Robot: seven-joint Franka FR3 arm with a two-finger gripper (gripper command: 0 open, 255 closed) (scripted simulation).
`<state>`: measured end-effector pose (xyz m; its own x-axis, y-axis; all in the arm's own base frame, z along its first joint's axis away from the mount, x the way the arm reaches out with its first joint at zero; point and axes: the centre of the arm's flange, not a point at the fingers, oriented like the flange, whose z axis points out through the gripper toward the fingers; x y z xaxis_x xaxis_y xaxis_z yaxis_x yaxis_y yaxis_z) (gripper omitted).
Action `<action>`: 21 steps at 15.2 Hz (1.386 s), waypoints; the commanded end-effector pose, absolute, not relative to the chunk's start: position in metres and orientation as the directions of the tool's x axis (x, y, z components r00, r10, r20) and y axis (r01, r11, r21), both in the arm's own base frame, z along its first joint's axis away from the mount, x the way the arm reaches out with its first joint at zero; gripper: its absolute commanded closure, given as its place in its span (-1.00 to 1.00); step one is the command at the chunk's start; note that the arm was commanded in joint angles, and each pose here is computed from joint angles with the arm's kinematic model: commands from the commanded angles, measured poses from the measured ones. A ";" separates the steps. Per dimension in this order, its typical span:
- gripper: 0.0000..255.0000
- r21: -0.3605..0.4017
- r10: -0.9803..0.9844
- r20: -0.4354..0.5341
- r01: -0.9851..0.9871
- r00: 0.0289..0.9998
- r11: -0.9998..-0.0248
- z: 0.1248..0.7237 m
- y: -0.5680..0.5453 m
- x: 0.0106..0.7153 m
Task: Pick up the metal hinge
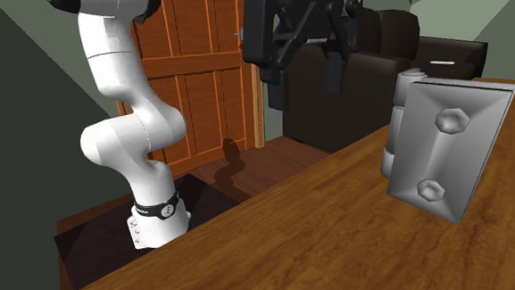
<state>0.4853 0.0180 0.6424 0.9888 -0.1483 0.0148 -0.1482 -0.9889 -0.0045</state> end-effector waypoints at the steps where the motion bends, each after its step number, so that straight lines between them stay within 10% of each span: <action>1: -1.00 -0.009 -0.167 0.020 -0.167 0.986 -0.986 0.652 0.015 0.511; 18: -1.00 -0.027 -0.238 0.036 -0.237 0.971 -0.971 0.645 -0.005 0.601; 19: 1.00 -0.027 -0.238 0.036 -0.237 0.971 -0.971 0.644 -0.004 0.601; 21: 1.00 -0.027 -0.238 0.036 -0.237 0.970 -0.971 0.646 -0.004 0.602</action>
